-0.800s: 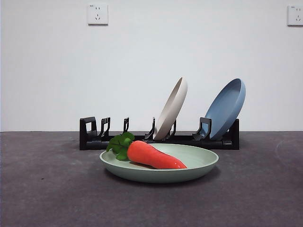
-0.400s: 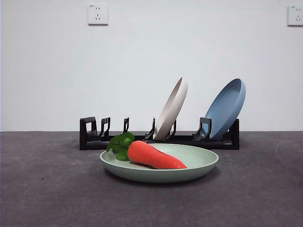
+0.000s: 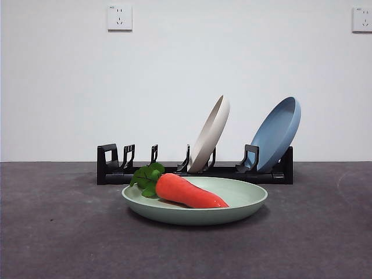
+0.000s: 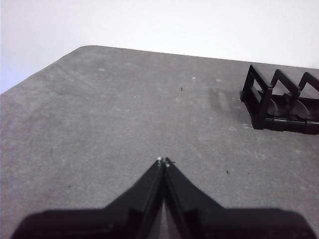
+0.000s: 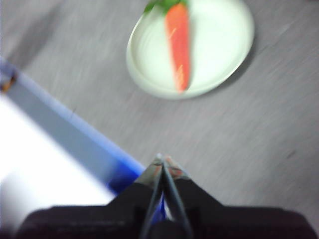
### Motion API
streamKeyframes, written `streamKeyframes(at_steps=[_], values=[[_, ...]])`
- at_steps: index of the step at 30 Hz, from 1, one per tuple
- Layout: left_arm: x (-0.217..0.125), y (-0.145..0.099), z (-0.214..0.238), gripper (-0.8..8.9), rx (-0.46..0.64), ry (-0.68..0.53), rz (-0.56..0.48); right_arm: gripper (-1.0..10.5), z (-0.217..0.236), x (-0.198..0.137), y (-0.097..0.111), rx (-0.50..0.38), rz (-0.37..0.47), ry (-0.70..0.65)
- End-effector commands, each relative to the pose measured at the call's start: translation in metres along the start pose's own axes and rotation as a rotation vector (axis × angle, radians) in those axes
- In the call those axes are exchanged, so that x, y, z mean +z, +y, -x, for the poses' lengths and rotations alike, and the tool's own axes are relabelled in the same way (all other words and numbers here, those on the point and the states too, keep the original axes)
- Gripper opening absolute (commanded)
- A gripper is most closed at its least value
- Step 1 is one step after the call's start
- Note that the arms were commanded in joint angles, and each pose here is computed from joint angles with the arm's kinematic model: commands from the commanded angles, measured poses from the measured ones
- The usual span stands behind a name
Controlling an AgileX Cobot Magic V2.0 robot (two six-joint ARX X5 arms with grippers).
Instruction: Take the green plate from the plate rack,put the plate on the table,take the carrot from the table,put the carrot in the plate
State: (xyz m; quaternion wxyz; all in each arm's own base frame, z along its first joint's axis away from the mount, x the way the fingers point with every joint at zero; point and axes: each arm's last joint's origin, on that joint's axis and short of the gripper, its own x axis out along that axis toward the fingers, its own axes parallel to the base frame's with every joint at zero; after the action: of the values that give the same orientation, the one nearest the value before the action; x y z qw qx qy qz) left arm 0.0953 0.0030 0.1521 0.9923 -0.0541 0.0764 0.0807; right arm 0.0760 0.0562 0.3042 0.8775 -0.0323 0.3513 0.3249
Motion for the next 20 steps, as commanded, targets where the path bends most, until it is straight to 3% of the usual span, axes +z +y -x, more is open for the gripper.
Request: streamKeyframes(at_steps=[1,5,12,20], values=[[-0.004,0.001,-0.001,-0.03,0.006,0.005,0.005,0.0,0.006,-0.001,-0.008,-0.072,-0.014,-0.131],[-0.004,0.001,-0.001,-0.03,0.006,0.005,0.005,0.0,0.009,-0.011,-0.023,-0.215,-0.065,-0.339],[-0.004,0.001,-0.001,-0.03,0.006,0.005,0.005,0.0,-0.014,-0.046,-0.046,-0.389,-0.059,-0.595],[-0.004,0.001,-0.001,-0.03,0.006,0.005,0.005,0.0,-0.054,-0.089,-0.063,-0.436,-0.077,-0.673]])
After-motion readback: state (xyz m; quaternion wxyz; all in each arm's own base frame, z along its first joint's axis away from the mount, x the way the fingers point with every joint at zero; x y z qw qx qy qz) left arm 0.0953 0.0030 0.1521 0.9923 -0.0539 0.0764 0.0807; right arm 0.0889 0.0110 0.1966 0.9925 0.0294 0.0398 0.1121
